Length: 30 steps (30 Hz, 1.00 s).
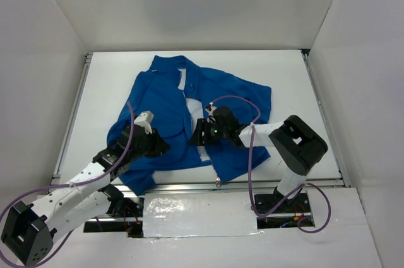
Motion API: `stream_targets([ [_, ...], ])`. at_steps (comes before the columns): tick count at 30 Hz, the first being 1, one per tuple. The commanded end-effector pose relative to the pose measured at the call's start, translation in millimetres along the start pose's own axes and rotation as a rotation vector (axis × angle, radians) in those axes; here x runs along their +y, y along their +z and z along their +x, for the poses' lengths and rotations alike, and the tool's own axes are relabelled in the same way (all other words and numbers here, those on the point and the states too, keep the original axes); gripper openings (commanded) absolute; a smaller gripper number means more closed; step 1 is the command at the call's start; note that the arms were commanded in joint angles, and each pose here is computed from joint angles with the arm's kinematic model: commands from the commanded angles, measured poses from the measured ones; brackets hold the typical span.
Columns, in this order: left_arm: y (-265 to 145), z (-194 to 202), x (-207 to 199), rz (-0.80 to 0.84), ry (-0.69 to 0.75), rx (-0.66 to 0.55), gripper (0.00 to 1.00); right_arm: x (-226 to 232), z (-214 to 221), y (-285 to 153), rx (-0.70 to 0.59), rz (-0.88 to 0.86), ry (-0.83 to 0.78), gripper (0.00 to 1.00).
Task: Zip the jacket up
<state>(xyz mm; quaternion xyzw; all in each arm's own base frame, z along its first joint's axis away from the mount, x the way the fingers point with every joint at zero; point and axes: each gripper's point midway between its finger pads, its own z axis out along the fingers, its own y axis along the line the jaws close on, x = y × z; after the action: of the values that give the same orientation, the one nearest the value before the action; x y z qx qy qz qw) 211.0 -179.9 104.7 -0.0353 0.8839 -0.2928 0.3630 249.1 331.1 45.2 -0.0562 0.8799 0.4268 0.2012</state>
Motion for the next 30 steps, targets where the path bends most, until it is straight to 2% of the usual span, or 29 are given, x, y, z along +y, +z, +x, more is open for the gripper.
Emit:
stream_targets([
  [1, -3, -13, -8, 0.019, 0.025, -0.043, 0.30, -14, 13, -11, 0.013, 0.052, -0.022, 0.60],
  [3, -4, -14, -9, 0.020, 0.028, -0.044, 0.30, -15, 20, -12, 0.021, 0.038, -0.019, 0.55],
  [5, -4, -15, -9, 0.022, 0.029, -0.046, 0.30, -12, 22, -13, 0.026, 0.018, -0.019, 0.44],
  [9, -5, -17, -11, 0.023, 0.034, -0.048, 0.32, -4, 24, -14, 0.040, -0.021, -0.018, 0.35],
  [14, -7, -18, -13, 0.035, 0.035, -0.050, 0.40, 2, 25, -14, 0.055, -0.050, -0.006, 0.00],
  [18, -11, -13, -35, 0.145, 0.049, -0.006, 0.51, 28, 12, -21, 0.031, -0.123, -0.014, 0.00],
  [26, -26, -5, -94, 0.484, 0.068, 0.067, 0.48, 107, -19, -58, -0.057, -0.392, 0.048, 0.00],
  [30, -32, -4, -103, 0.556, 0.078, 0.050, 0.45, 130, -25, -72, -0.073, -0.506, 0.094, 0.00],
])
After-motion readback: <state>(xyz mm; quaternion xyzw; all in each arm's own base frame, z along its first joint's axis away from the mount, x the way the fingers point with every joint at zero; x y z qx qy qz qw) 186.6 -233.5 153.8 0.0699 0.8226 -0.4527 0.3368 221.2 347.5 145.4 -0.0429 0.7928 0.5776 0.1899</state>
